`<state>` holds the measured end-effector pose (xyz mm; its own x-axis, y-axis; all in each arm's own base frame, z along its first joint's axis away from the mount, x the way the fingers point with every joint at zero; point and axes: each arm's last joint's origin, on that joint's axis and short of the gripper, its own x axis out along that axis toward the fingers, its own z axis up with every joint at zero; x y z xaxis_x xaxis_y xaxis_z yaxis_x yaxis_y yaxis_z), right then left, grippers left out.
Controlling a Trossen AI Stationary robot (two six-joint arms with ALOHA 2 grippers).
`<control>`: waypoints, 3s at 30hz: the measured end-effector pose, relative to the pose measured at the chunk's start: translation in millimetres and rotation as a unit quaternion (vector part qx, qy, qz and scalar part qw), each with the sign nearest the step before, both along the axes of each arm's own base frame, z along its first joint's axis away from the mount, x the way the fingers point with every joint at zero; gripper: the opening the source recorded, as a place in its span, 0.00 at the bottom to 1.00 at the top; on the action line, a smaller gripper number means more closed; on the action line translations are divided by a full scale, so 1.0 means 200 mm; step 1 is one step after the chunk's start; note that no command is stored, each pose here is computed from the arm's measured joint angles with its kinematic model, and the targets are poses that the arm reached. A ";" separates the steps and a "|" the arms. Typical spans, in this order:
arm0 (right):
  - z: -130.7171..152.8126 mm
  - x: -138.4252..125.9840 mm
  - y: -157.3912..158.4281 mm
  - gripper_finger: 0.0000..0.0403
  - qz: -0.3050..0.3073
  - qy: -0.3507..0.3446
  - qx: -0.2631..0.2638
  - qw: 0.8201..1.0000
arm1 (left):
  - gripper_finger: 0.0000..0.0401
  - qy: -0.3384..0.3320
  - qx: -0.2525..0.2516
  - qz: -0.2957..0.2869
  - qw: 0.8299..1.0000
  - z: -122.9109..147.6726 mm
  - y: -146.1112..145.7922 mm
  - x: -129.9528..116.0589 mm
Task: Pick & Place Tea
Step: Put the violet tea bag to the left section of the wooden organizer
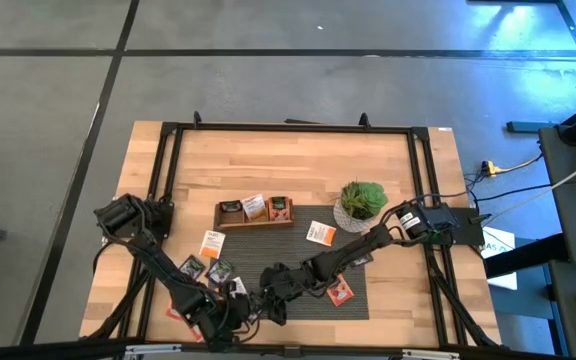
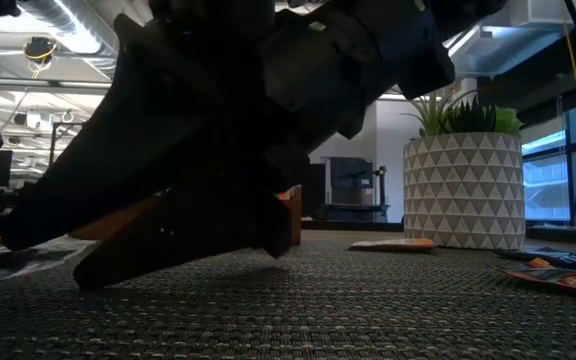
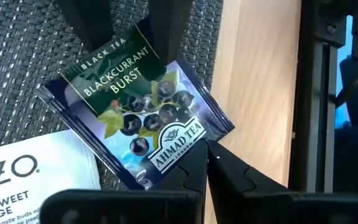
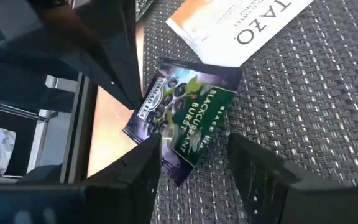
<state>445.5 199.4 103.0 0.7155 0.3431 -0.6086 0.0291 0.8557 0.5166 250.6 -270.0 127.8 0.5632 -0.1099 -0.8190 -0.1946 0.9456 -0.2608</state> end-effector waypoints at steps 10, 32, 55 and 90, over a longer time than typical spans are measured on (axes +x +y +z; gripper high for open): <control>0.00 0.00 0.00 0.34 0.009 -0.001 -0.003 1.000 | 0.02 0.003 -0.010 0.015 1.000 -0.01 0.02 0.01; 0.20 -0.03 -0.06 0.01 0.072 -0.021 -0.068 0.995 | 0.03 -0.077 -0.001 -0.006 0.997 0.16 0.01 -0.02; 0.40 -0.37 0.05 0.00 0.120 0.105 -0.252 0.955 | 0.15 -0.225 0.132 0.007 0.965 0.30 0.19 0.22; 0.46 -0.34 0.06 0.01 0.077 0.076 -0.266 0.958 | 0.35 -0.151 0.065 0.051 0.985 0.26 0.32 0.28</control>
